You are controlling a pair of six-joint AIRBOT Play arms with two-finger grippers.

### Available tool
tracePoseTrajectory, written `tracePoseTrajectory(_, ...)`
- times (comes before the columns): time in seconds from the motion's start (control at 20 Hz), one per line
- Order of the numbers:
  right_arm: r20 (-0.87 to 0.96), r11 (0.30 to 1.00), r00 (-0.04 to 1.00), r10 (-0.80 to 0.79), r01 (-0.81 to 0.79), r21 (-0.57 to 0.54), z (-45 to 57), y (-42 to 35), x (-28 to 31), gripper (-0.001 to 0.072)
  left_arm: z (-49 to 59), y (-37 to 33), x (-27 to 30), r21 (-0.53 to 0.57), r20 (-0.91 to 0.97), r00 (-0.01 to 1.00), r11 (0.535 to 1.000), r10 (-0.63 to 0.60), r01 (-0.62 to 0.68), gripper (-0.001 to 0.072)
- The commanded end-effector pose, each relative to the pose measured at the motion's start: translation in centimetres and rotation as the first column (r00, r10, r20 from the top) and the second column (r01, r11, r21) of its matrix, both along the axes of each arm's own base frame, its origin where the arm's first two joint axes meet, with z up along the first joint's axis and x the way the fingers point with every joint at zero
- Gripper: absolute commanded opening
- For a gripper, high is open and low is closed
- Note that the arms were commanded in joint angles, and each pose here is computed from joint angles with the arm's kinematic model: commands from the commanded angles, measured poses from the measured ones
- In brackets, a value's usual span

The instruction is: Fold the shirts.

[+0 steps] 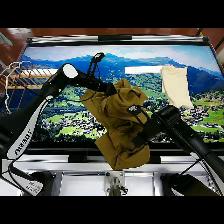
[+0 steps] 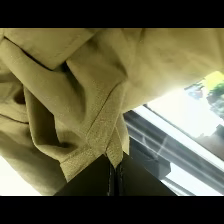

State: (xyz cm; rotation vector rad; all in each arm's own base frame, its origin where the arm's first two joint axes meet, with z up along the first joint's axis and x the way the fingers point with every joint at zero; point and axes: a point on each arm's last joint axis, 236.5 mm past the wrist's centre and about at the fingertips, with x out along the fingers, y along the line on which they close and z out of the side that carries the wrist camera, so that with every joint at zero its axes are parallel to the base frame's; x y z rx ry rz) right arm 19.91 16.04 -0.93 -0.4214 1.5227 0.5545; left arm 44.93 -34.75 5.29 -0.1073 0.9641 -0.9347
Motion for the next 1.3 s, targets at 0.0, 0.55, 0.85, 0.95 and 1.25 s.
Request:
tracePoseTrajectory(0.0, 0.041, 1.0, 0.999, -0.007, 0.007, -0.007, 0.5, -0.2, 0.9, 0.0085, -0.5, -0.2, 0.3, 0.001, -0.012, 1.0, 1.0, 0.001, -0.001, 0.072)
tracePoseTrajectory(0.55, 0.061, 1.0, 0.998, -0.022, 0.023, -0.012, 1.5, -0.4, 1.3, 0.0086, -0.8, -1.5, -1.0, 0.012, -0.061, 0.993, 0.995, -0.096, 0.097, 0.005)
tracePoseTrajectory(0.85, 0.692, 0.994, 0.714, -0.11, 0.063, 0.093, 23.7, -3.2, 11.2, 0.0086, 32.7, 9.5, 2.2, -0.298, 0.531, 0.806, 0.948, 0.261, -0.111, 0.0051)
tracePoseTrajectory(0.95, 0.842, 0.958, 0.485, -0.237, -0.029, 0.287, 35.4, -2.6, 11.4, 0.0086, 40.3, 14.4, -1.2, -0.44, 0.556, 0.71, 0.878, 0.431, -0.188, 0.005)
tracePoseTrajectory(1.25, 0.837, 0.753, 0.091, -0.539, -0.395, 0.527, 55.8, -2.7, 4.7, 0.0086, 53.6, 20.8, -16.4, -0.597, 0.687, 0.424, 0.791, 0.589, -0.132, 0.0051)
